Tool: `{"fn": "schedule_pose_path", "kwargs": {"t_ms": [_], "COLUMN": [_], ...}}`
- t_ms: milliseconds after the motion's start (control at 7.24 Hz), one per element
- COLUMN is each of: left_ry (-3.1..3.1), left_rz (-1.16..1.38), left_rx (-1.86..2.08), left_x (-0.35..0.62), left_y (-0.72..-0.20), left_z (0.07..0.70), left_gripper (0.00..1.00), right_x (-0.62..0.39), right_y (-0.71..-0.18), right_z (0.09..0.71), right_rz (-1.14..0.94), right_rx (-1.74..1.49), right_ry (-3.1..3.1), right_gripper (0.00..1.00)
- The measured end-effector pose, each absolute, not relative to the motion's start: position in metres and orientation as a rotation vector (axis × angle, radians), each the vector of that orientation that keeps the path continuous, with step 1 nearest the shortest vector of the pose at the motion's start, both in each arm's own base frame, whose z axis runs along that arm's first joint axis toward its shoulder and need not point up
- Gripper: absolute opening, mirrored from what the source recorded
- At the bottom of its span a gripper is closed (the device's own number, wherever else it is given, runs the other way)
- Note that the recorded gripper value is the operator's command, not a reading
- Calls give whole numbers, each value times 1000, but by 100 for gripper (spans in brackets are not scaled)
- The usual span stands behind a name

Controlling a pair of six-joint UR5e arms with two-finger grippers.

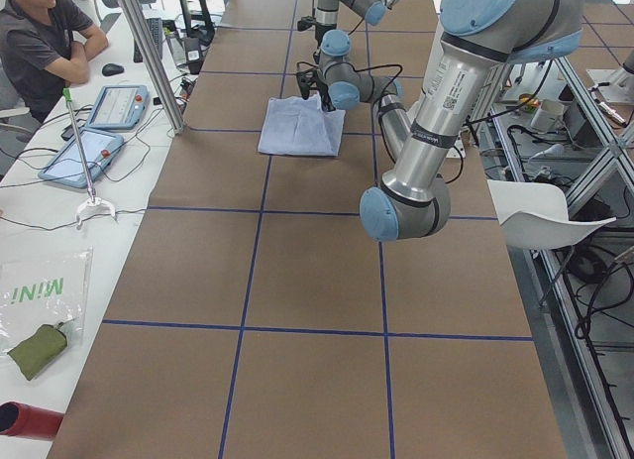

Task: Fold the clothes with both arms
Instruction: 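Carry the held edge with both grippers over to the far edge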

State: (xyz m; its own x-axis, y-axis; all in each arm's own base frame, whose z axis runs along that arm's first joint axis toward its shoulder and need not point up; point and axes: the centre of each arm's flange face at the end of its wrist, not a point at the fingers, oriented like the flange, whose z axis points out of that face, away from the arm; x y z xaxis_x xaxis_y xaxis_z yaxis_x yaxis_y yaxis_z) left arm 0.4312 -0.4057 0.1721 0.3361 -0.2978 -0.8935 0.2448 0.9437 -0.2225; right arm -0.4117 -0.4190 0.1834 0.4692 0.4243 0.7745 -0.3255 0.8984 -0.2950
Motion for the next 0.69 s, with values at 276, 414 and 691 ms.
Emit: {"fn": "schedule_pose_path", "kwargs": {"t_ms": [276,414,691], "left_ry": [1188,1185,1184], "left_rz": [-373,-378,-390], "left_rx": [-17,0,27], "left_x": [438,440,449], "left_y": [-439,-455,-485], "left_z": [183,188,208], "left_gripper": [0,0,0], "right_x": [-421,-435,-454], "right_y": [-455,-478,-516], "right_z": [170,169,189], "right_rz": [482,483,461], "right_rx": [-82,-72,-56], "right_ry": [-972,-945,-877], "right_gripper": [0,0,0]}}
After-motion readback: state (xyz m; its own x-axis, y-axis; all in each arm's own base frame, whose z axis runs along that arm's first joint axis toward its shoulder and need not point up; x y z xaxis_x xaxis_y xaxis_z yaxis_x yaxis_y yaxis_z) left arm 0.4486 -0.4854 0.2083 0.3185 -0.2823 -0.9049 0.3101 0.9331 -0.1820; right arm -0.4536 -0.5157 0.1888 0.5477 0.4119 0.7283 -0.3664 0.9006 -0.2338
